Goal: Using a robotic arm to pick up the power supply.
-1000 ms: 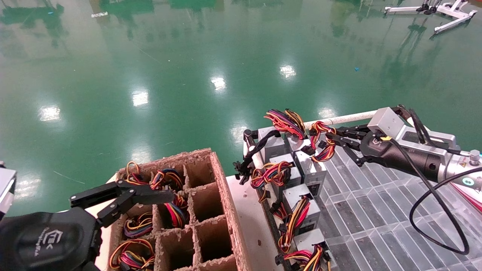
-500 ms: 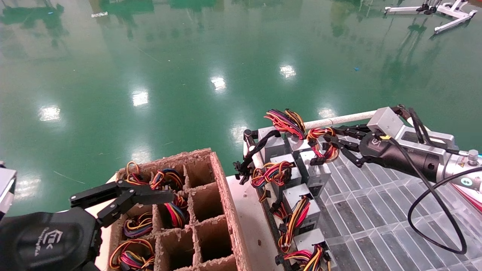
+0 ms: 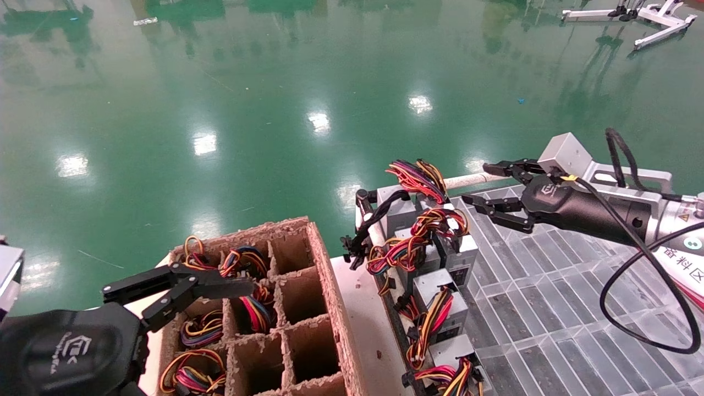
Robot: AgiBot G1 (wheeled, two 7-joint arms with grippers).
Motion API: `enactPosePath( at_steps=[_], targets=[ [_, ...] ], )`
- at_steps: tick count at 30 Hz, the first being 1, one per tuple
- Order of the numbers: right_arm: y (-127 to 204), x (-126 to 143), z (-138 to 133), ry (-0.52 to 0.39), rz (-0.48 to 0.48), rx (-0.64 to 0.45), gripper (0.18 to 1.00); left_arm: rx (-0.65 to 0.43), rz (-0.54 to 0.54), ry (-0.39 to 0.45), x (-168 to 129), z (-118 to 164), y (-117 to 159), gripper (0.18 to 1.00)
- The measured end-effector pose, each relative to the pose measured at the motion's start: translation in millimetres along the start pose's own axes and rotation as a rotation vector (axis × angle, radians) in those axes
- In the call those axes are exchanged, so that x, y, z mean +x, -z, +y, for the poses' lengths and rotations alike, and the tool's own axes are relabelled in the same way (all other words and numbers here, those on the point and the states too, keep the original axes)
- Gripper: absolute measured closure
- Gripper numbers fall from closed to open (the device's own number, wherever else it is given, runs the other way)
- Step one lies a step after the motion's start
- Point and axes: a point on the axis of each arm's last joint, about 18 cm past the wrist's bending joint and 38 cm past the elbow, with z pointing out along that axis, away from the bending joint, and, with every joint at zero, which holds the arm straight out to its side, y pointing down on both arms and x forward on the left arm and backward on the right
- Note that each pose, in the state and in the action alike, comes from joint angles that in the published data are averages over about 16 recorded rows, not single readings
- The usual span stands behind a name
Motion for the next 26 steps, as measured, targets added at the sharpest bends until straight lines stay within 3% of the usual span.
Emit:
enactPosePath(
  at_steps=[13, 19, 26],
  targets=[
    [4, -21, -12, -0.058, -0.072, 0.114, 0.346, 0.0, 0.0, 0.0, 0, 0, 0, 0.184],
    [10, -35, -20, -0.086, -0.118, 0.171, 0.256, 0.0, 0.0, 0.0, 0, 0, 0, 0.184],
    [15, -44, -25, -0.101, -0.147, 0.201, 0.215, 0.0, 0.0, 0.0, 0, 0, 0, 0.184]
  ],
)
